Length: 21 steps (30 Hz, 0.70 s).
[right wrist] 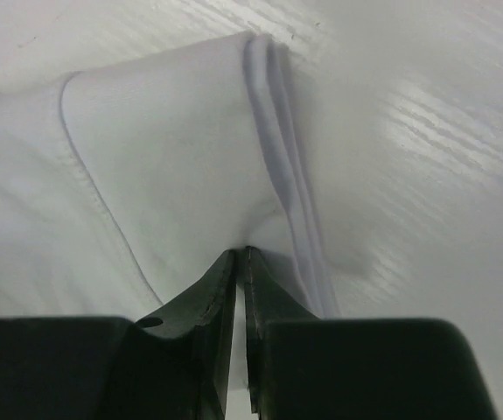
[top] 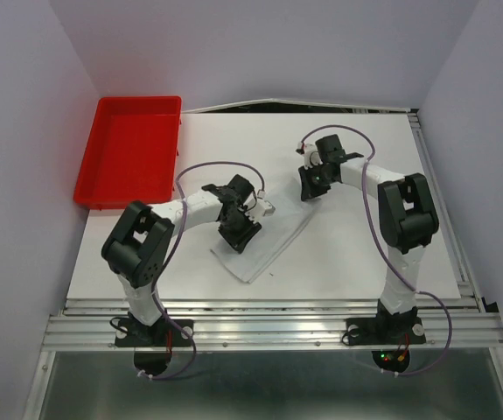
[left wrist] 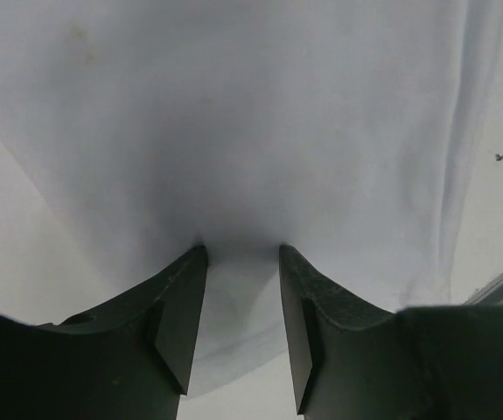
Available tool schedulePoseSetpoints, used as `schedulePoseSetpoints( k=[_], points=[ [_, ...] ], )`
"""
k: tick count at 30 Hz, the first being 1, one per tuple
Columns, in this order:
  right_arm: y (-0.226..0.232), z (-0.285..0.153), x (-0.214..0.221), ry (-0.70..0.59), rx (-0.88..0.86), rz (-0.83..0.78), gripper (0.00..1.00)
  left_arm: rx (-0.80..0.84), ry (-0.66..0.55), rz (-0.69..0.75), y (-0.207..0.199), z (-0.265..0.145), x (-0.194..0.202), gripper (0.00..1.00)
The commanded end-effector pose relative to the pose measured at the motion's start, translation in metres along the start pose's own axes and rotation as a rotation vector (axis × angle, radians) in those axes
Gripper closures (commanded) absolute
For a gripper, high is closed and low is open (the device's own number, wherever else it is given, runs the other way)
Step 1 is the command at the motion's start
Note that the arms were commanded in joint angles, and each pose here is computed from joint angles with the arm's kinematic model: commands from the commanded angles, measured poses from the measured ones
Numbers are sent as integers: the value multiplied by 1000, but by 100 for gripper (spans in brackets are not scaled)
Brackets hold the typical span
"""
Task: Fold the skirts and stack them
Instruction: Fold the skirt
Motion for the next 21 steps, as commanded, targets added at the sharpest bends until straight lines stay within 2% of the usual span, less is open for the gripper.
schedulePoseSetpoints(
  k=[1, 3, 4, 6, 8, 9, 11, 13, 15, 16, 17, 18, 19, 21],
  points=[
    [-2, 1, 70, 246, 33, -49, 88, -28, -34, -59, 28, 6, -18, 51],
    [6, -16, 84, 279, 8, -50, 89, -73, -40, -59, 45, 10, -28, 51],
    [10, -23, 90, 291, -9, -41, 89, -97, -87, -52, 55, 4, -48, 51],
    [23, -36, 106, 310, -106, -26, 91, -128, -65, -55, 79, 14, -63, 51],
    [54, -60, 105, 267, -288, -48, 91, -167, -136, -26, 102, 10, -105, 48],
    [73, -76, 106, 254, -367, -69, 88, -193, -187, -26, 116, -2, -130, 45],
    [95, -96, 97, 207, -539, -16, 82, -210, -241, -33, 128, -22, -149, 42],
    [105, -113, 72, 127, -594, -18, 75, -247, -320, -34, 132, -60, -164, 39],
    [99, -118, 51, 65, -544, -36, 70, -284, -386, -48, 136, -88, -163, 37],
    [97, -118, 40, 33, -517, -46, 70, -284, -376, -65, 135, -88, -153, 37],
    [88, -114, 27, 4, -424, -46, 69, -306, -429, -57, 126, -115, -149, 37],
    [83, -110, 12, -45, -371, -53, 68, -305, -429, -54, 117, -123, -134, 37],
    [75, -104, 11, -45, -336, -42, 68, -281, -391, -63, 115, -110, -125, 37],
    [62, -84, 1, -37, -256, -48, 69, -248, -414, -60, 99, -123, -110, 37]
  ],
)
Point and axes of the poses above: each gripper's point midway between its finger pads, its own z axis out along the fingers, its own y axis along the line the jaws close on, x = y × z, the point moved 9 cm from there along -z, back along the fingers, and after that the axes turned 1 degree about -z, right-handed, at the moved point
